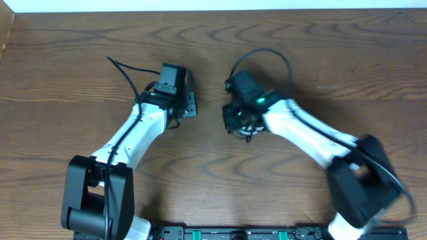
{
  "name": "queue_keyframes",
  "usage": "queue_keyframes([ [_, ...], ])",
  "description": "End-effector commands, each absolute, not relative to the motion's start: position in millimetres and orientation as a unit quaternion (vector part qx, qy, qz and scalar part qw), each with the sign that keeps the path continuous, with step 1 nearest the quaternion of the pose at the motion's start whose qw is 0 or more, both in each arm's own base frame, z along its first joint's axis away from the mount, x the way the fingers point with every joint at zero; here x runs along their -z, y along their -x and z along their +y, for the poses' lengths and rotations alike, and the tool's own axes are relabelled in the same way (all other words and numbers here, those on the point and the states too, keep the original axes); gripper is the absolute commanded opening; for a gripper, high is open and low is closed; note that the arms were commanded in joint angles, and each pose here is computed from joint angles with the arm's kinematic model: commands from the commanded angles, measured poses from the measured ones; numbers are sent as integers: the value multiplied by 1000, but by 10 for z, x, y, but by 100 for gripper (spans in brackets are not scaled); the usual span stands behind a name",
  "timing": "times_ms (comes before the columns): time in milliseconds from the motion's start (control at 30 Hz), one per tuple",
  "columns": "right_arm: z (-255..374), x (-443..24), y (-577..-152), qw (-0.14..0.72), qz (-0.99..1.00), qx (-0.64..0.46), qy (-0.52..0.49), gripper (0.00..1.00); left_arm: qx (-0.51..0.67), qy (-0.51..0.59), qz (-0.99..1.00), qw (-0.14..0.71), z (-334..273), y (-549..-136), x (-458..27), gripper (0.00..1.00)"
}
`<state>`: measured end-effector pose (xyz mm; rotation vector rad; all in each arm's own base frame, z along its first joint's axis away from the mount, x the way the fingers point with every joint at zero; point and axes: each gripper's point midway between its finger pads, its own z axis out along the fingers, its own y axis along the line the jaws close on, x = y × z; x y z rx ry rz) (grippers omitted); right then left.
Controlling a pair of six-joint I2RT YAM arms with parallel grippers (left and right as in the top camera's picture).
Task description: Untangle cables
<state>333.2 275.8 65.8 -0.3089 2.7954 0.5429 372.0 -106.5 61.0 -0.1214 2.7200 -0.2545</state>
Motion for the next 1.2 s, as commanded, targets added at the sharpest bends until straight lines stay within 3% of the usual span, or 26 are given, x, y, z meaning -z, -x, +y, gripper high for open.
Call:
queue_keyframes([
  [0, 2828, -1478, -3346, 182, 911, -322, 184, 1, 144, 64, 971, 180, -1038, -3713, -611, 30],
  [67, 2805, -1733, -3330, 185, 882, -384, 202, 1, 191, 56, 965, 170, -1096, -3697, -652, 31],
  [200, 2742, -2064, -3271, 173, 814, -500, 238, 1, 331, -9, 931, 154, -1372, -3608, -888, 42],
  [233, 2688, -2211, -3225, 168, 770, -559, 257, 1, 408, -45, 899, 152, -1521, -3540, -1083, 44],
  [433, 2504, -2460, -3129, 149, 666, -672, 288, 1, 558, -103, 810, 151, -1809, -3410, -1604, 46],
  [867, 2539, -2432, -3114, 136, 646, -691, 296, 1, 594, -10, 801, 71, -2054, -3434, -1749, 46],
  [1167, 2539, -2431, -3114, 136, 646, -691, 296, 1, 594, -18, 803, 55, -2243, -3358, -1754, 46],
])
